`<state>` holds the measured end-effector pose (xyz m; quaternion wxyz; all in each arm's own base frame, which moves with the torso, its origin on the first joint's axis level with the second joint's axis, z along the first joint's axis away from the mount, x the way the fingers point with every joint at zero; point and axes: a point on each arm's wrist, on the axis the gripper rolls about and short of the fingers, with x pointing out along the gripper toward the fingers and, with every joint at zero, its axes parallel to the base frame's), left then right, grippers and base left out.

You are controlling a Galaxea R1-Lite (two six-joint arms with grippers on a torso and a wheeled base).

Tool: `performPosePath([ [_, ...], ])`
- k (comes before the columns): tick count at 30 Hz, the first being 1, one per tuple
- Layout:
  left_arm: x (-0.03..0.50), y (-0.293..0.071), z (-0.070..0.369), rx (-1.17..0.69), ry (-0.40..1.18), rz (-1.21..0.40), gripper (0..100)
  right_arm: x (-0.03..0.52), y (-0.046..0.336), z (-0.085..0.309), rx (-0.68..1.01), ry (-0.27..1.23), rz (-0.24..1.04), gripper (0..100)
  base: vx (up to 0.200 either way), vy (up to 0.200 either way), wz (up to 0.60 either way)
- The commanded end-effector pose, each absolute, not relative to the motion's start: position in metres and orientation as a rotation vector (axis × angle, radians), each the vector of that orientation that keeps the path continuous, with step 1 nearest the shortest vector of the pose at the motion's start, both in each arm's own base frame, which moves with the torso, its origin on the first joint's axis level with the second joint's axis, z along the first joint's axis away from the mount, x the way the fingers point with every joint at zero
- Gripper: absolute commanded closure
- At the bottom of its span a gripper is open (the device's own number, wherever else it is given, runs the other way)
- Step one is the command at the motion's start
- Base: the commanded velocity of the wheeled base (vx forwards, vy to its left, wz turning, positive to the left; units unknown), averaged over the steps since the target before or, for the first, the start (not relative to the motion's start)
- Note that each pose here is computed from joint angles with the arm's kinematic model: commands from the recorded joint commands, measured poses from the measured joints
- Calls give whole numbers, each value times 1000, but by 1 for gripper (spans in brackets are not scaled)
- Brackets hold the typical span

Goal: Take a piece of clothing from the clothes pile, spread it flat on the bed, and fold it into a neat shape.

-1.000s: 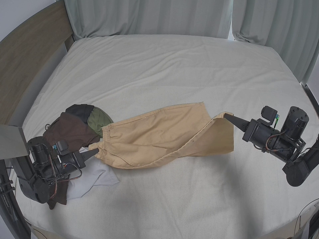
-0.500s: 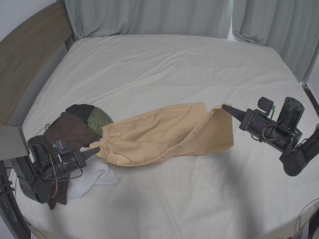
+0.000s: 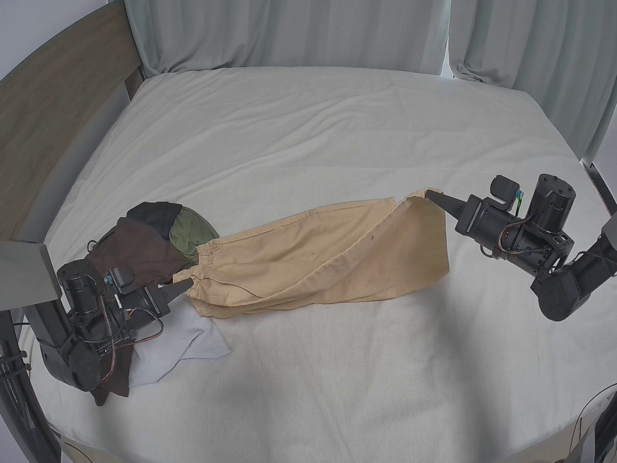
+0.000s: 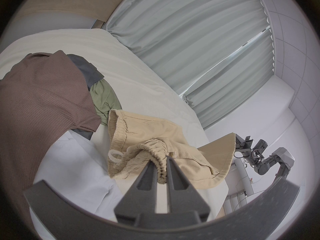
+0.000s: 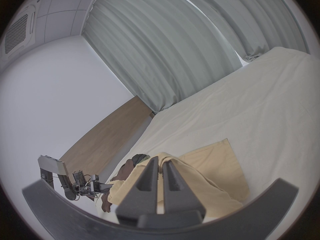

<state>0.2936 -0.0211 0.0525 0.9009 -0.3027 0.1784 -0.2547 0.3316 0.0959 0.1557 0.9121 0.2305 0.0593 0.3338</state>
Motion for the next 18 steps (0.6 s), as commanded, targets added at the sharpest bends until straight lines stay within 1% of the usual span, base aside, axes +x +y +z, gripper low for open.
performPosePath([
  [1,298,-22,52,-639,360,-513,100,349,96,155,476,121,677,100,0,0,0],
  [12,303,-26,52,-640,351,-506,100,377,93,150,480,149,645,100,0,0,0],
  [18,320,-36,60,-664,293,-507,100,395,86,141,483,153,620,100,0,0,0],
])
